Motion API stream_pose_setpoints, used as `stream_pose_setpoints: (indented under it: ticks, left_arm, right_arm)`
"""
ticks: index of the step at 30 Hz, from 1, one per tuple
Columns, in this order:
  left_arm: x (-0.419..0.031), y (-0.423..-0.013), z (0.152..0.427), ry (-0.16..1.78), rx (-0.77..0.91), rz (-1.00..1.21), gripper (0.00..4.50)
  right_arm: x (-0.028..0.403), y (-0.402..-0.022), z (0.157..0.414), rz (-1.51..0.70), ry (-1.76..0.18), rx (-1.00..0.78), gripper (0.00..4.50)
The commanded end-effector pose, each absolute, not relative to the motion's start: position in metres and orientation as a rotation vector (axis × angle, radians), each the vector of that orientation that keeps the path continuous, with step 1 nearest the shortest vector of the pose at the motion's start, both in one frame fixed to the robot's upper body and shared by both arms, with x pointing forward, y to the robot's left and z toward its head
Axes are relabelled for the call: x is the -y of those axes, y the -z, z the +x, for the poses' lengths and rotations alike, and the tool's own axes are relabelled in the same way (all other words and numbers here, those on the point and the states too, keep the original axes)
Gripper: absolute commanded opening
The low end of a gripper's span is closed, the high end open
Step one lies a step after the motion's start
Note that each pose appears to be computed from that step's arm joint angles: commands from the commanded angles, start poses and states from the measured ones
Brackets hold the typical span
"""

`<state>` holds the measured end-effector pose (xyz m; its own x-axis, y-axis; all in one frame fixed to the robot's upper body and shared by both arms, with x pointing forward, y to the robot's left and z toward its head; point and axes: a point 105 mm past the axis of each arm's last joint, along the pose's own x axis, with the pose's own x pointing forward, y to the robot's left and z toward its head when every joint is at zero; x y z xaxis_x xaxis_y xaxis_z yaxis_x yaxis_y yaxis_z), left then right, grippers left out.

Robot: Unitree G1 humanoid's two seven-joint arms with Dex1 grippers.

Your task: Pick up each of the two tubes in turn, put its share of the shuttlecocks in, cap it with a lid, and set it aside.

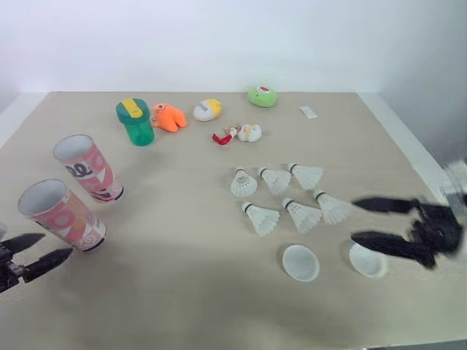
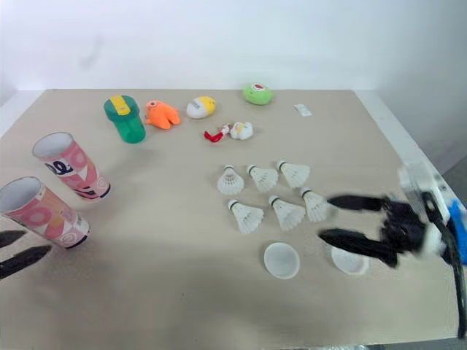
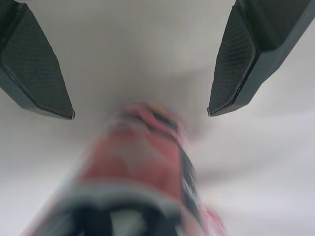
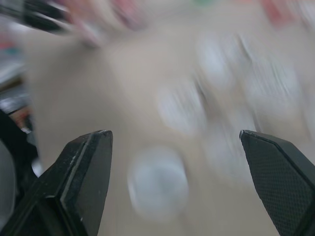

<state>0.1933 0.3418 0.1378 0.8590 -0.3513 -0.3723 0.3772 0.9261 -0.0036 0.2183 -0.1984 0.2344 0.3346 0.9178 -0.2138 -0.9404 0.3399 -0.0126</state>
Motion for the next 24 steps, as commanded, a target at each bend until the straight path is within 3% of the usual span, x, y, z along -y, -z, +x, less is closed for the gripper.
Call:
stream_pose_setpoints:
  ticks: [1, 12, 24]
  left_arm:
    - [-0.332, -0.134, 0.192, 0.363, -0.315, 0.074, 4.50]
    - [-0.306, -0.103, 0.210, 0.189, -0.041, -0.030, 4.50]
    - [-0.305, -0.083, 0.255, 0.117, 0.035, -0.014, 4.50]
  right_arm:
    - [0.158, -0.247, 0.226, -0.154, -1.345, -0.087, 4.42]
    - [0.056, -0.244, 0.255, -0.184, -1.590, 0.161, 4.42]
    - [0.029, -0.239, 0.274, -0.216, -1.643, 0.208, 4.42]
